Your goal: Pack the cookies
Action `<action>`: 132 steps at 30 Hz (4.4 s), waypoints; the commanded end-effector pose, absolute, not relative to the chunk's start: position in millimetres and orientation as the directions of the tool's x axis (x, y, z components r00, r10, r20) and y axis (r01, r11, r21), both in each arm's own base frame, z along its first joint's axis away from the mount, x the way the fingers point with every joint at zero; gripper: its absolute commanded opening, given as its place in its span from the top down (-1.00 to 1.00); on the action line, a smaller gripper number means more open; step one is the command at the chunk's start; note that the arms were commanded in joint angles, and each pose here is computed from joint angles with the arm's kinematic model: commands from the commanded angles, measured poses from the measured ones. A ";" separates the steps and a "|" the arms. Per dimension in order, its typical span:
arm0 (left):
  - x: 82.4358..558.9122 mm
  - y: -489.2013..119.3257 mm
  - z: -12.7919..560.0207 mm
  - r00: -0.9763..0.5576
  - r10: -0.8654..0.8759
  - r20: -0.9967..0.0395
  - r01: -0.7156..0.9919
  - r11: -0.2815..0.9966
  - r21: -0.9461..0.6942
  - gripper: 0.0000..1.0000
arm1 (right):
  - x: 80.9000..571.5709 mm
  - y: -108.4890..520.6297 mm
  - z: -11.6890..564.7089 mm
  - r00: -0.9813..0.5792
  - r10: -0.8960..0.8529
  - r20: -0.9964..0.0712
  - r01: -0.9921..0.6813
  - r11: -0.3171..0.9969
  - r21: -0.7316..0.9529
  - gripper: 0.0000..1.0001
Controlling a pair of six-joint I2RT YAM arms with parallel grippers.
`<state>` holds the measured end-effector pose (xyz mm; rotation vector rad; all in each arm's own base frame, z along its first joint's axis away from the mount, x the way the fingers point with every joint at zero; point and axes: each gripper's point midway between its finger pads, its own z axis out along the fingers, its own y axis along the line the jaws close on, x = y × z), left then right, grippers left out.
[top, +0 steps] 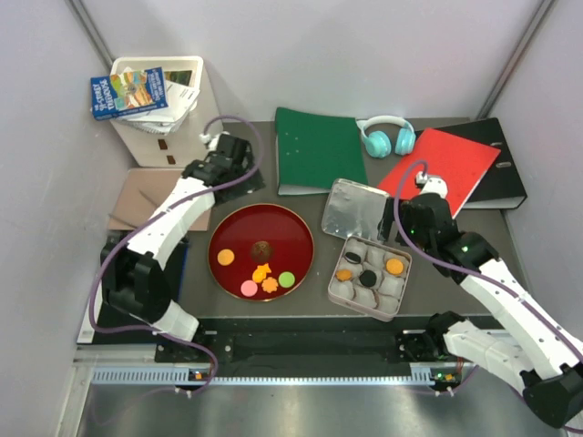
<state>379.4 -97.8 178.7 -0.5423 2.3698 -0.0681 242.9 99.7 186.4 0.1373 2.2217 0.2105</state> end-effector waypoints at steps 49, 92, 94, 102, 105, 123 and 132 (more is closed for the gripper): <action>401.9 -349.6 38.5 -0.792 0.166 -0.587 0.342 0.918 -0.202 0.32 | 257.2 88.4 189.9 -0.593 0.211 -0.777 0.081 0.976 0.203 -0.98; 413.0 -330.7 312.6 -0.654 -0.325 -0.683 0.385 0.634 -0.671 1.00 | 292.8 93.8 299.4 -0.369 0.519 -0.771 0.055 0.841 0.539 -0.98; 404.9 -323.7 321.0 -0.686 -0.372 -0.625 0.386 0.542 -0.747 1.00 | 303.3 94.2 304.6 -0.344 0.560 -0.754 0.038 0.811 0.584 -0.98; 380.3 -304.9 333.8 -0.698 -0.370 -0.613 0.420 0.482 -0.769 1.00 | 326.3 134.0 344.6 -0.362 0.632 -0.685 -0.230 0.652 0.722 -0.98; 375.3 -303.3 330.3 -0.704 -0.362 -0.611 0.419 0.484 -0.768 1.00 | 333.0 147.1 352.7 -0.384 0.635 -0.670 -0.294 0.604 0.741 -0.98; 366.0 -301.1 313.7 -0.728 -0.344 -0.593 0.407 0.479 -0.778 1.00 | 363.5 166.6 354.9 -0.424 0.586 -0.690 -0.370 0.584 0.723 0.84; 403.2 -245.0 280.6 -0.705 -0.483 -0.519 0.157 0.607 -0.779 -0.49 | 358.4 171.6 362.9 -0.399 0.503 -0.767 -0.434 0.634 0.641 1.00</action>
